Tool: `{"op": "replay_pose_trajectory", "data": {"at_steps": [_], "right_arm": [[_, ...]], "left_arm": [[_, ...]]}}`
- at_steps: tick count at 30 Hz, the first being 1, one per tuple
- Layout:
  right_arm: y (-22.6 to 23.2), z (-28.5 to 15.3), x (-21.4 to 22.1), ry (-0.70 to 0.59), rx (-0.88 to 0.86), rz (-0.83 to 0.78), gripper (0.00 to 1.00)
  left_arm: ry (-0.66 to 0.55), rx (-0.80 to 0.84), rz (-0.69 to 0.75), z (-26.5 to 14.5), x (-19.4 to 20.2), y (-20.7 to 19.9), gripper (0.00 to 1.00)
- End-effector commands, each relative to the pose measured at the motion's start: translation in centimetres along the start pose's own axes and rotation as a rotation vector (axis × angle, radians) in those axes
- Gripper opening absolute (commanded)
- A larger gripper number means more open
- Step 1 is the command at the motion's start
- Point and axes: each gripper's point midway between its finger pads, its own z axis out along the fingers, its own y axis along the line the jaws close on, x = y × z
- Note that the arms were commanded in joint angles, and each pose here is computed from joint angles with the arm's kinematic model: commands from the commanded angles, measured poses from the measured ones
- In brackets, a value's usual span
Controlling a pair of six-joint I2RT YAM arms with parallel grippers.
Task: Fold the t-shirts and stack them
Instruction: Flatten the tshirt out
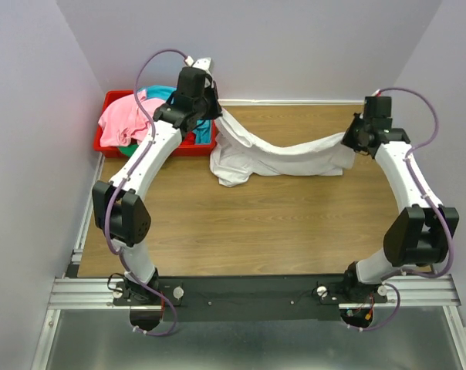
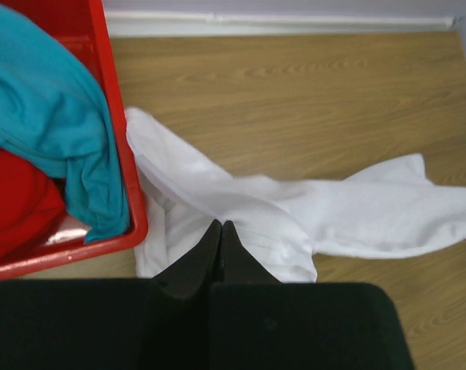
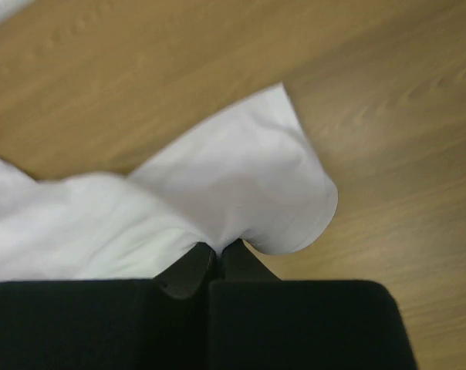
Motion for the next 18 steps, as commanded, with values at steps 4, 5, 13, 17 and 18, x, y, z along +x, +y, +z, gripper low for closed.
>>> {"op": "replay_pose_trajectory", "data": {"at_steps": [4, 5, 13, 17, 18], "right_arm": [[-2.3, -9.1, -12.3, -0.336, 0.063, 0.016, 0.01], [-2.3, -10.2, -13.6, -0.375, 0.064, 0.013, 0.01], [-1.6, -22.7, -22.5, -0.731, 0.073, 0.013, 0.01], [-1.9, -28.8, -23.9, -0.868, 0.083, 0.034, 0.01], [-1.9, -29.8, -24.0, -0.893, 0.080, 0.038, 0.01]], "left_arm": [[-0.321, 0.102, 0.081, -9.3, -13.0, -4.1, 0.00], [-0.344, 0.110, 0.090, -10.0, -13.9, -4.4, 0.00], [-0.634, 0.221, 0.163, -21.3, -20.5, -7.7, 0.00], [-0.808, 0.273, 0.195, -29.2, -22.2, -8.8, 0.00], [-0.815, 0.274, 0.206, -29.5, -21.8, -8.7, 0.00]]}}
